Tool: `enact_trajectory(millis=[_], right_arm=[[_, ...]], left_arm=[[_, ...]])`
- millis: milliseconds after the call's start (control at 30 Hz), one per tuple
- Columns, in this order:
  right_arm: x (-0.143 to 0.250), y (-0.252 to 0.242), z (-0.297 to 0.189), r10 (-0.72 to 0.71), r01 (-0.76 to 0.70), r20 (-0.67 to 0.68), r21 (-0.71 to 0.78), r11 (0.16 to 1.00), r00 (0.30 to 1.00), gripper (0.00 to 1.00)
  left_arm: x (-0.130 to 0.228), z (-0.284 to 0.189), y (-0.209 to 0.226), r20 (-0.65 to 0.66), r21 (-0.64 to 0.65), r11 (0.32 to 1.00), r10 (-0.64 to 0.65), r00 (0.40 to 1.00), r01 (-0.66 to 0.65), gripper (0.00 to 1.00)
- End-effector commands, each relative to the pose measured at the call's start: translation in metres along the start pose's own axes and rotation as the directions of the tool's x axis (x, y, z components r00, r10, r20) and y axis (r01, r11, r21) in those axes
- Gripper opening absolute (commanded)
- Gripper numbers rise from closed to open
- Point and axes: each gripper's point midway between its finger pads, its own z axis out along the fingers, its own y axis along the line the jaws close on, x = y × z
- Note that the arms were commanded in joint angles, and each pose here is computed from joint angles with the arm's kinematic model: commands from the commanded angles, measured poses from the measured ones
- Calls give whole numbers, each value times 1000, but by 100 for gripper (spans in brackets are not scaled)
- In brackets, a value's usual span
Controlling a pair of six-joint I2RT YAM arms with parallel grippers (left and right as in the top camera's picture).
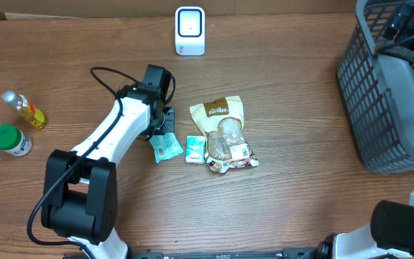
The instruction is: Scan the item barcode
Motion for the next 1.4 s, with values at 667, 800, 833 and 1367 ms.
enact_trajectory(millis=[667, 800, 833, 1367], right_arm=[[-9, -2, -9, 10, -10, 32, 5, 1000, 999, 100], [-9, -2, -9, 10, -10, 32, 5, 1000, 999, 100], [-9, -2, -9, 10, -10, 32, 4, 1000, 999, 100], [-9, -2, -9, 10, -10, 32, 5, 1000, 999, 100]], left_arm=[[33, 3, -4, -110, 85, 901, 432, 895, -424, 31], [39, 3, -17, -105, 146, 894, 440, 892, -424, 30], [41, 3, -21, -104, 160, 890, 446, 889, -428, 30], [50, 9, -31, -124, 113, 902, 428, 895, -416, 5]])
